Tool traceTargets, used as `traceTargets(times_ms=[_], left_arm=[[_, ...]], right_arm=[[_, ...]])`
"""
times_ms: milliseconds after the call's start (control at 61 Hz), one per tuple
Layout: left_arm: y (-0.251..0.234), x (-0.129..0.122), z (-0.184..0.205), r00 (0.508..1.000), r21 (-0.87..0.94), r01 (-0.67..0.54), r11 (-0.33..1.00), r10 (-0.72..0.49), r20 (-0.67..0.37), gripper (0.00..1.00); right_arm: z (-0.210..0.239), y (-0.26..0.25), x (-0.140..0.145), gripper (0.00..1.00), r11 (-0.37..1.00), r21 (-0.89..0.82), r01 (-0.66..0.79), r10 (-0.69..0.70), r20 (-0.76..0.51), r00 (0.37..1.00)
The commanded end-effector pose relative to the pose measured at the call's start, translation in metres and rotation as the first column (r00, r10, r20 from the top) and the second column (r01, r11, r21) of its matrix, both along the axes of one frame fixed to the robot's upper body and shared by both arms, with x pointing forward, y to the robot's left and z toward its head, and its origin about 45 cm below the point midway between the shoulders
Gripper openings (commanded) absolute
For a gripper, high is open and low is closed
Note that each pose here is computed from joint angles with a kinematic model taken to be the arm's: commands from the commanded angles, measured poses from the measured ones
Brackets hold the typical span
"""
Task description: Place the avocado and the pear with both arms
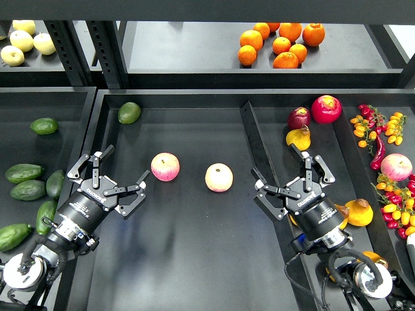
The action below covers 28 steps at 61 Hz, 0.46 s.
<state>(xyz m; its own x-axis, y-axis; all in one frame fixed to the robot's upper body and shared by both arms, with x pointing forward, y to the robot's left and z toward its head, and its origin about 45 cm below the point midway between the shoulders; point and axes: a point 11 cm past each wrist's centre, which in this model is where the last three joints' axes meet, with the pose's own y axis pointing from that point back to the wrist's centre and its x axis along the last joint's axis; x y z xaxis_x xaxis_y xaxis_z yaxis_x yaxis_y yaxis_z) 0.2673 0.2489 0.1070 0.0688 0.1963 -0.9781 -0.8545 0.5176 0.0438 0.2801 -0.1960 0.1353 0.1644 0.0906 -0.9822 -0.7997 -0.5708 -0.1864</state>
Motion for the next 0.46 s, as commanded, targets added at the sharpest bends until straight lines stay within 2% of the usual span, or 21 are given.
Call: traceTargets(times_ms=[0, 442], left_arm=[[-0.0007, -0.0015, -0.0013, 1.000, -0.002, 0.002, 1.000, -0.002, -0.005, 0.99], [-0.0005, -0.0019, -0.0016, 1.000, -0.003, 0.001, 1.000, -0.001, -0.006, 0.99]], right_arm=[[0.0008, -0.0006, 0.0001, 1.00, 1.000, 0.012, 0.005, -0.005, -0.001, 1.000], [0.0011, 0.0047, -0.0020, 1.00, 1.000, 0.015, -0.012, 0.012, -0.001, 1.000]])
